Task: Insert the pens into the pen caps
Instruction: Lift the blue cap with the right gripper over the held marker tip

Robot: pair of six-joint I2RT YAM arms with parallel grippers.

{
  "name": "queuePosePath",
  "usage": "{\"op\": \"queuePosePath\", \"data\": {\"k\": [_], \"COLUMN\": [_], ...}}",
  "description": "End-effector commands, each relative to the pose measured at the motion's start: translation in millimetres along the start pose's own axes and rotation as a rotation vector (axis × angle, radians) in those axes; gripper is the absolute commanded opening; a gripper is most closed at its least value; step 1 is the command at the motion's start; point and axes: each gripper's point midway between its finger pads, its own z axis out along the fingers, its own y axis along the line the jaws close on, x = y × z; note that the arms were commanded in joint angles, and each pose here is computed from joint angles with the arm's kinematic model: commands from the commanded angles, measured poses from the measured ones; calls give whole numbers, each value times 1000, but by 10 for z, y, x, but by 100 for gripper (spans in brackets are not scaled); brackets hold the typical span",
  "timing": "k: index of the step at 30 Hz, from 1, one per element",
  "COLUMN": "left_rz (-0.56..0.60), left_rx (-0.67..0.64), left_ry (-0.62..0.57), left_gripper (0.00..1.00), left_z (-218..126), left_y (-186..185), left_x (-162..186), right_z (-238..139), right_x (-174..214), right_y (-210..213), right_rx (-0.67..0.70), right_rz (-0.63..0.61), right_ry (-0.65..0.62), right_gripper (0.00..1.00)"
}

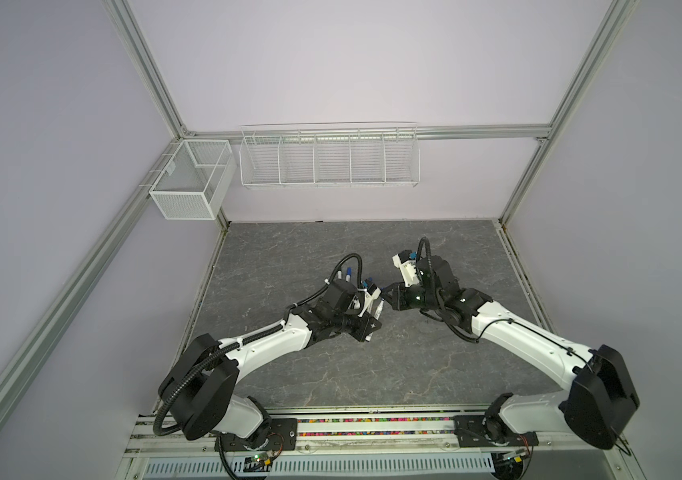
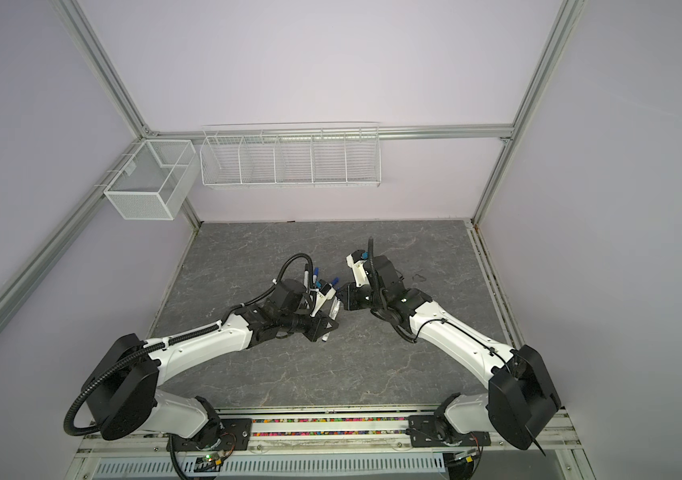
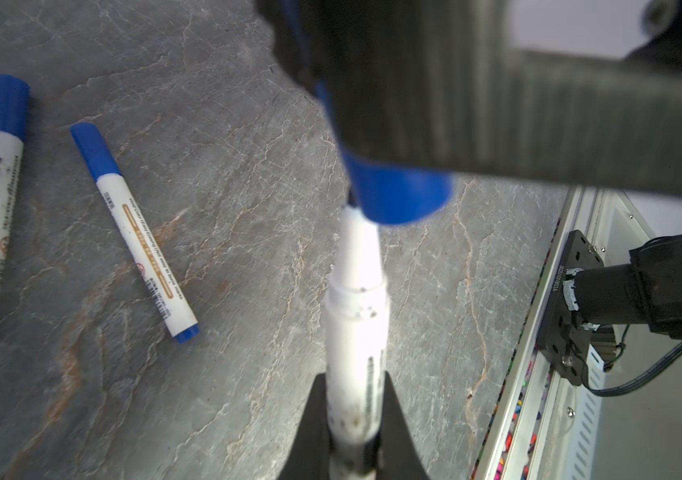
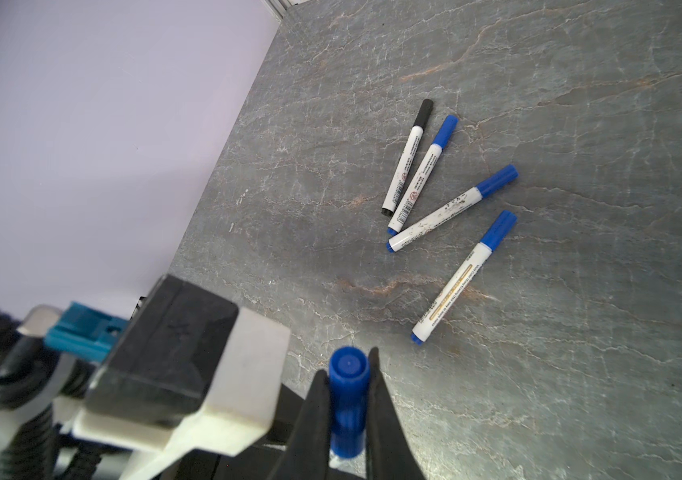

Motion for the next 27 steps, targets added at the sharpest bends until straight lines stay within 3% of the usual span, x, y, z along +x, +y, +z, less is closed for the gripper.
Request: {"op": "queuePosePath", "data": {"k": [1,27], "left_rz": [47,60], "left_rx": [31,61], "left_ry": [-43,-60], "left_gripper": [0,0], "left_z": [-74,-106], "left_y": [-113,-174], "left_x": [-126,-139], "right_z": [16,41], "right_x": [-39,18], "right_y": [-24,-112], "right_rx": [0,34], "right_rz": [1,-11], "right_ry": [-16,-1], "right_gripper": [9,9]}}
